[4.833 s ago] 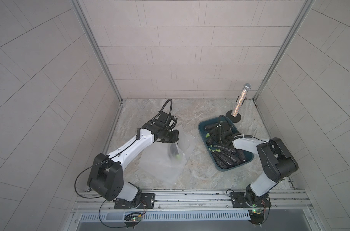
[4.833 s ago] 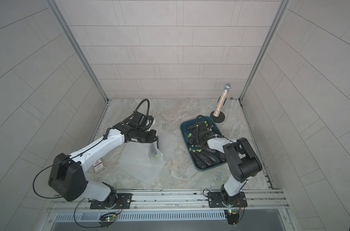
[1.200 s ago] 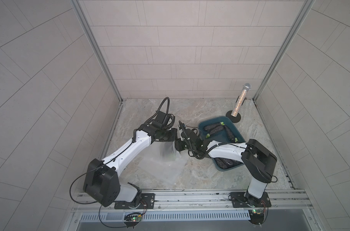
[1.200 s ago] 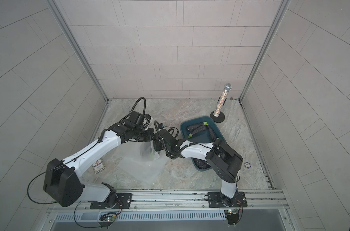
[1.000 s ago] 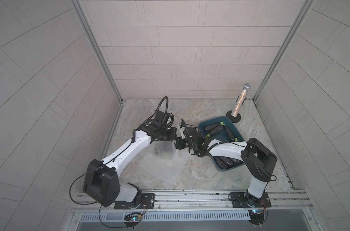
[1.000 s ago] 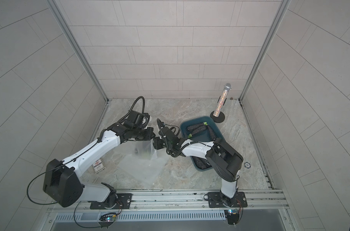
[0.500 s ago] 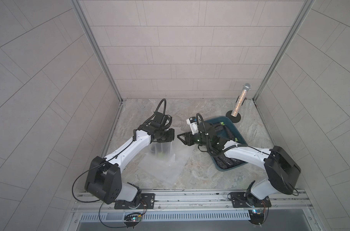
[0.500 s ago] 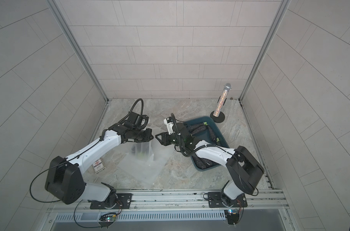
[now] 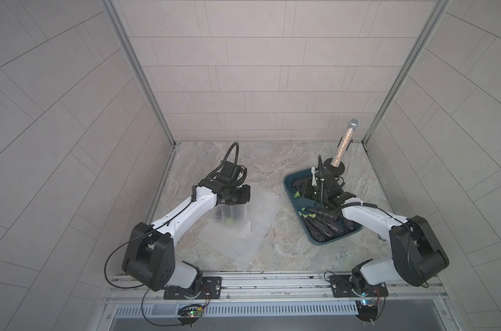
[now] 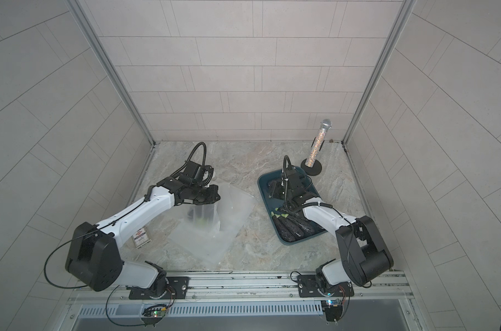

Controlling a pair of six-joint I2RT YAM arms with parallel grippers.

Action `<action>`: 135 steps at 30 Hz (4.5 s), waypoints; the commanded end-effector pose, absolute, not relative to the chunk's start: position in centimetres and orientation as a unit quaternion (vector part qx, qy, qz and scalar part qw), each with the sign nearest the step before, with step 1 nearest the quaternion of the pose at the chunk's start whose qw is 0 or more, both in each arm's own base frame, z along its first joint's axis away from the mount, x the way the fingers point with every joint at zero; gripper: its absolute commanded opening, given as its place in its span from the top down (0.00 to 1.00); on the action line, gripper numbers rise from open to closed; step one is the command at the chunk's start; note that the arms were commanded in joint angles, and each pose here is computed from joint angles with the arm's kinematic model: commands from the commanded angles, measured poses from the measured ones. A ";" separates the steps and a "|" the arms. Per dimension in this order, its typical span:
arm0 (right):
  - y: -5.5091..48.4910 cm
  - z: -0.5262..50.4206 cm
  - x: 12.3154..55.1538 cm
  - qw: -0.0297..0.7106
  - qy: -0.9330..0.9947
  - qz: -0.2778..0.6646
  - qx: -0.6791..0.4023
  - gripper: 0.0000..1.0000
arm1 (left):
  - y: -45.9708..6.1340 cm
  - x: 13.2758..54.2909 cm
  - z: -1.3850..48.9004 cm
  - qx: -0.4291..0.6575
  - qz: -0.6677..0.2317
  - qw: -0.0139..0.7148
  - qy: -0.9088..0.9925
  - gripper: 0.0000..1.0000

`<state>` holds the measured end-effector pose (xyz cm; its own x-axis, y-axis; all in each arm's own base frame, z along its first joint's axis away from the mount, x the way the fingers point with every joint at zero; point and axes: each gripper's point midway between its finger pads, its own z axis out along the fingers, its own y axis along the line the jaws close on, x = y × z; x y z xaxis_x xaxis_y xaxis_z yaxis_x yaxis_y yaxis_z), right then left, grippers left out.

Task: Place the eggplant in a zip-top bag and seal the zipper
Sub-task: Pick up the eggplant from the basket, then place the eggplant in the zipper food storage bag.

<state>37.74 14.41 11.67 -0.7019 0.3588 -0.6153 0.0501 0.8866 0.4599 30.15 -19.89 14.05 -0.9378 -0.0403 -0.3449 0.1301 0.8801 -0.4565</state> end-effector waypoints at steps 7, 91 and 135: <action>10.8 8.4 39.0 0.348 0.908 0.157 0.173 0.49 | -20.2 29.9 13.8 0.032 -0.238 0.178 0.954 1.00; 31.6 16.1 24.9 0.273 0.844 0.413 -0.205 0.82 | -20.8 30.5 14.8 0.034 -0.238 0.187 0.952 1.00; 37.5 12.0 33.7 0.215 0.907 0.363 -0.004 0.79 | -22.8 28.6 17.5 0.054 -0.291 0.196 0.935 1.00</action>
